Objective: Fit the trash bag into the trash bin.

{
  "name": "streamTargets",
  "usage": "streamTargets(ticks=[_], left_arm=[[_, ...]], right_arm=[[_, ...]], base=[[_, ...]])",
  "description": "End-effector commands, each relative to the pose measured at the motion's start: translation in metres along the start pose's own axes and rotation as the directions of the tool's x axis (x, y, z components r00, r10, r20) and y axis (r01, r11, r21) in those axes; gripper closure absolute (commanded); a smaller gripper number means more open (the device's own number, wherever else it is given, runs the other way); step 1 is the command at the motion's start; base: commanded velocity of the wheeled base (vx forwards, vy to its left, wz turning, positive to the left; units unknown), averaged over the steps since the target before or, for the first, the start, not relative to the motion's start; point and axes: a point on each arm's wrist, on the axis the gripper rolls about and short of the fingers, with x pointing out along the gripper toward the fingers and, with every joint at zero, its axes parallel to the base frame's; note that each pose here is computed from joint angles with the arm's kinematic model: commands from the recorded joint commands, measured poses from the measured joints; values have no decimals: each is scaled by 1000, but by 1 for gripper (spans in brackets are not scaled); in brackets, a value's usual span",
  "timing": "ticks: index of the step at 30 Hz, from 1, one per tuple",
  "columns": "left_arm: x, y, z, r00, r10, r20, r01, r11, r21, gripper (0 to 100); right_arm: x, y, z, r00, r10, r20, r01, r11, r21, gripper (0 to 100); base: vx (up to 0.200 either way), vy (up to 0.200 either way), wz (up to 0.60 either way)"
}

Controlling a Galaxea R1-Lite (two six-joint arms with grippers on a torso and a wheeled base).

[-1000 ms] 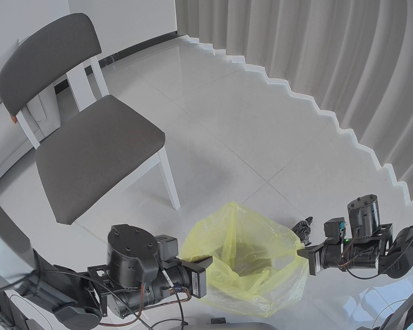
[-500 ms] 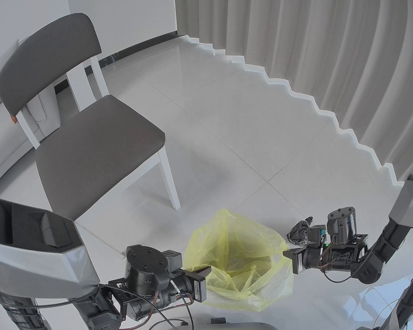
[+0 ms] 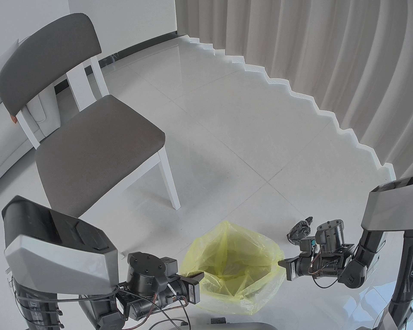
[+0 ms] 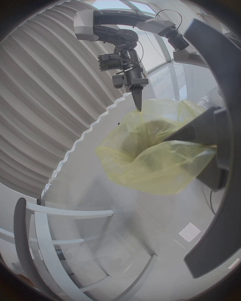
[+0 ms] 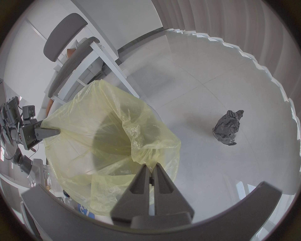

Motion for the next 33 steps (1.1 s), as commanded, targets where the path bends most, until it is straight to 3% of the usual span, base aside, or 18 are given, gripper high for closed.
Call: streamTargets(ticks=[1,10,11,15,20,27,31,33], left_arm=[[10,6,-11,1000,9,-14,-9,1000,0,100],[13,13,-11,1000,5,7,-5,1000,-12,100],[13,12,-11,1000,1,6,-1,1000,-10,100],[10,10,-11,1000,-10,20,11,1000,-7,100],[8,8,-10,999,-19,31,19,1000,-3,100],[3,2,-6,998,-38,50,38,999,-2,100],[4,3,-7,998,-36,46,36,999,-2,100],[5,3,-8,999,-37,40,37,999,1,100]], right_arm=[[9,-6,-8,1000,6,-16,-6,1000,11,100],[13,-10,-7,999,31,26,-31,999,-12,100],[12,-10,-7,999,31,26,-31,999,-12,0],[7,-10,-10,999,29,18,-29,1000,-13,0],[-23,-1,9,992,43,121,-34,997,-76,0],[-26,13,38,969,91,230,-58,988,-145,0],[-19,17,47,964,105,245,-65,984,-167,0],[-2,25,48,970,127,207,-84,975,-204,0]], base=[[0,0,0],[0,0,0],[0,0,0],[0,0,0],[0,0,0],[0,0,0],[0,0,0],[0,0,0]])
